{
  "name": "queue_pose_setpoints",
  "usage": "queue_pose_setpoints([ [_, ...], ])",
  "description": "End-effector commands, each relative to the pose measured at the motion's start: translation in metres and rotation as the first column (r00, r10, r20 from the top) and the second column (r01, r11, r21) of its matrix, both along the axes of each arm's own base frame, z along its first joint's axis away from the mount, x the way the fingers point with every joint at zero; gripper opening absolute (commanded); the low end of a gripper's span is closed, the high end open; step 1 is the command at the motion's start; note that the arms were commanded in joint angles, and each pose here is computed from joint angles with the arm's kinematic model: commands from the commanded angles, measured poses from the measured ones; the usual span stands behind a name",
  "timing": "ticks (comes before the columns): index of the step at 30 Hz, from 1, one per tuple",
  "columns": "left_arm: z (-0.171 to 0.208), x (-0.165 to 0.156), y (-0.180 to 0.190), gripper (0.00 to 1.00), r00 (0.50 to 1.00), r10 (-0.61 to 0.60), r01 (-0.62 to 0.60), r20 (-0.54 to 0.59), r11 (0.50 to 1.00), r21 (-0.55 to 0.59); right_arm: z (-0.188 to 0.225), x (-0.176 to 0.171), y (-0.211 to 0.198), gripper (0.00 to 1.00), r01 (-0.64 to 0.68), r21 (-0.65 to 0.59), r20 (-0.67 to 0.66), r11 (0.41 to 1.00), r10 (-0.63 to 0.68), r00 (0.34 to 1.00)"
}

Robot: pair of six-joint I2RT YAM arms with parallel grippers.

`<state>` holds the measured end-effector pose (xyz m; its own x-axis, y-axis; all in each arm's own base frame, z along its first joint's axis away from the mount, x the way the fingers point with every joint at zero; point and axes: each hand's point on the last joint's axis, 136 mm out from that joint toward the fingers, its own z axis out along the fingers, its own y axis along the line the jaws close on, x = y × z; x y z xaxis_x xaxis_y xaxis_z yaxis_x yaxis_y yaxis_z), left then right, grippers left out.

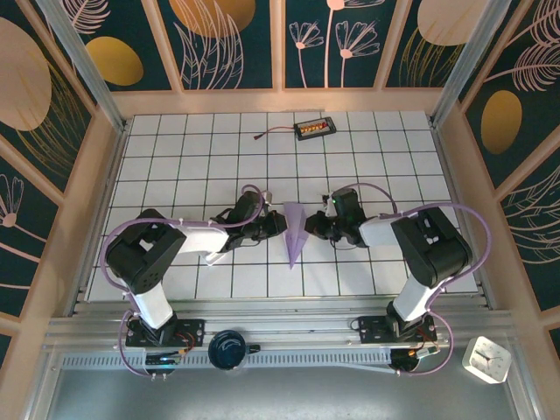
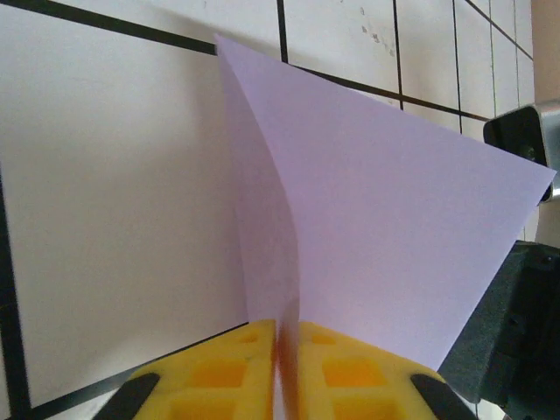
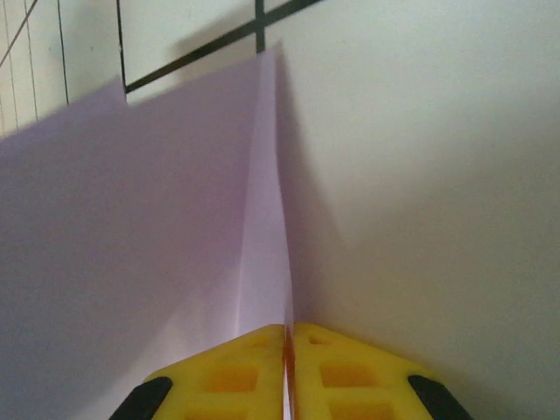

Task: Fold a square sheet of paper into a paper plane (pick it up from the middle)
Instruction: Move a paper plane to the center of the table.

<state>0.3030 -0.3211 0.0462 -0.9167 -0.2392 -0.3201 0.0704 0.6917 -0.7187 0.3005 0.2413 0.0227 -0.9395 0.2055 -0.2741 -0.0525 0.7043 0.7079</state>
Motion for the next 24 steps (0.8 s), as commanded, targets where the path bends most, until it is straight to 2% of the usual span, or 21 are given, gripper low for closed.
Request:
queue_pose_setpoints([
  [1,0.003,0.007,-0.005,0.15,1.0,0.0,0.001,0.009,1.0,-0.021,0.005,0.009,0.005,0.12,-0.014,0.006,0.033,1.0,0.014,0.999],
  [7,-0.004,0.006,0.007,0.21,0.999,0.034,-0.034,-0.004,0.999,0.003,0.008,0.01,-0.002,0.19,-0.007,-0.015,0.043,1.0,0.007,0.999],
  [15,0.009,0.008,0.021,0.38,0.998,0.056,-0.055,0.026,0.998,-0.004,0.021,0.011,-0.009,0.27,0.003,-0.016,0.065,1.0,-0.002,0.998],
  [20,0.027,0.013,0.038,0.47,0.993,0.072,-0.076,0.098,0.996,0.038,0.04,0.021,-0.034,0.31,0.061,-0.077,0.129,0.995,-0.05,0.99],
  [24,0.061,0.032,0.078,0.59,0.955,0.139,-0.175,0.262,0.978,0.117,0.076,0.043,-0.08,0.4,0.22,-0.181,0.284,0.959,-0.163,0.945],
])
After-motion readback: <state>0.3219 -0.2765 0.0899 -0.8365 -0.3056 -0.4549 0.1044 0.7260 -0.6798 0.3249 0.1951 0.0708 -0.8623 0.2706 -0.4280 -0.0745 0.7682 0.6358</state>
